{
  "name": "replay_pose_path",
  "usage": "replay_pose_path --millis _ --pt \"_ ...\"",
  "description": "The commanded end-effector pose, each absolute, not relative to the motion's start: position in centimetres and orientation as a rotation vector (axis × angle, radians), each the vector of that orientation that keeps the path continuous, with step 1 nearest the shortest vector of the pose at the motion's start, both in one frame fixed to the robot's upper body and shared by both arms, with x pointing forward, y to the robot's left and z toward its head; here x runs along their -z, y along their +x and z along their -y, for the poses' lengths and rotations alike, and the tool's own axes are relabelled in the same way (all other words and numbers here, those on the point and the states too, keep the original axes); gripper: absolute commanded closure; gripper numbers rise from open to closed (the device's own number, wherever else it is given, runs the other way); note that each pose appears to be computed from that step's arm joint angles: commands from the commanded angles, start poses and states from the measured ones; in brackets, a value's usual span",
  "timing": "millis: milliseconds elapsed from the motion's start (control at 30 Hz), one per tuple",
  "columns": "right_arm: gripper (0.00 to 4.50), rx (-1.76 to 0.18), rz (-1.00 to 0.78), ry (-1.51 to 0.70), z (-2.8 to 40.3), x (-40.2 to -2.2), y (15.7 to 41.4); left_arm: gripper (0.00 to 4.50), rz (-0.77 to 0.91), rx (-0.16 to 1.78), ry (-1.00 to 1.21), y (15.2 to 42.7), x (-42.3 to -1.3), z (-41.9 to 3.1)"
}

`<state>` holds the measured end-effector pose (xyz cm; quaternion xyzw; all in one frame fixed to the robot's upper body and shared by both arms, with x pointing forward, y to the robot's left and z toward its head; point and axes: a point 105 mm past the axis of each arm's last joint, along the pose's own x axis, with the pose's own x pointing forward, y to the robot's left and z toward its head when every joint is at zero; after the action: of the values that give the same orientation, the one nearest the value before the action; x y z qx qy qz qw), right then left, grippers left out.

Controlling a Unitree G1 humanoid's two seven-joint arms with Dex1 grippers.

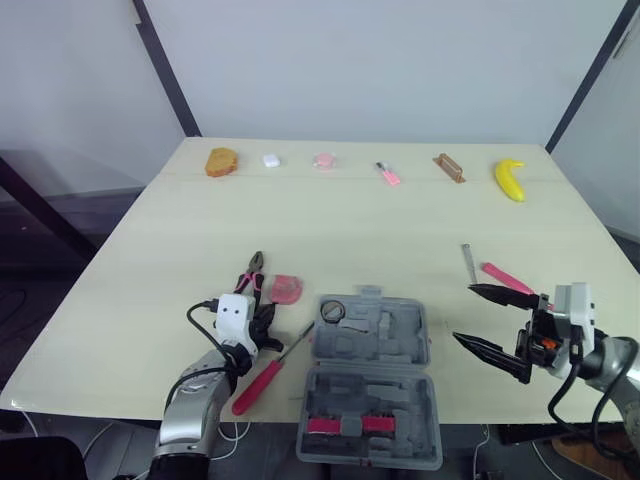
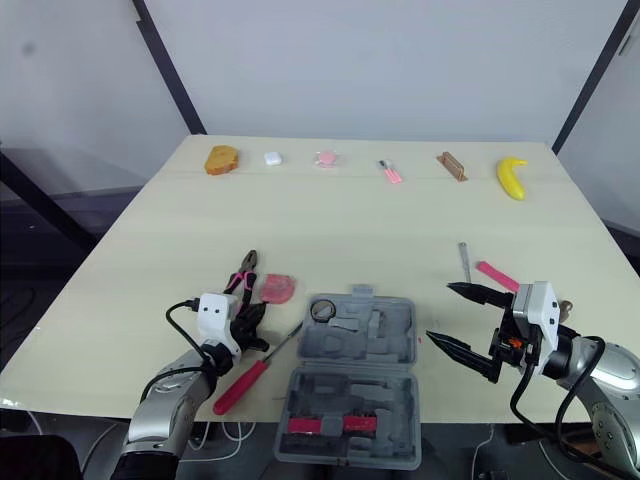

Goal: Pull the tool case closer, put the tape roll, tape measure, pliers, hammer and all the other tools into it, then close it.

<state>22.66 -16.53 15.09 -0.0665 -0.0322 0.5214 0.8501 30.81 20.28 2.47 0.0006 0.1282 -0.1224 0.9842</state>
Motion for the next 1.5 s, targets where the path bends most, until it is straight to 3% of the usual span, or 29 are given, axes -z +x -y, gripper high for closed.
replay_pose_path --millis 33,667,833,1500 --pt "0.00 -1.181 0.112 -0.165 15.1 -16.4 21.9 4.41 -0.276 0.264 0.003 30.2 -2.1 -19.9" --pt "0.00 -1.309 0.143 -0.170 11.8 -17.4 21.9 4.41 -0.332 0.252 0.081 24.1 -3.1 -22.8" --pt "0.00 -1.324 0.141 -0.220 11.8 -17.0 22.5 4.41 -0.393 0.258 0.089 21.0 -2.4 -23.2" --pt "0.00 -1.379 0.146 -0.215 11.5 -15.8 23.1 4.41 -0.489 0.205 0.083 17.0 -2.1 -22.9"
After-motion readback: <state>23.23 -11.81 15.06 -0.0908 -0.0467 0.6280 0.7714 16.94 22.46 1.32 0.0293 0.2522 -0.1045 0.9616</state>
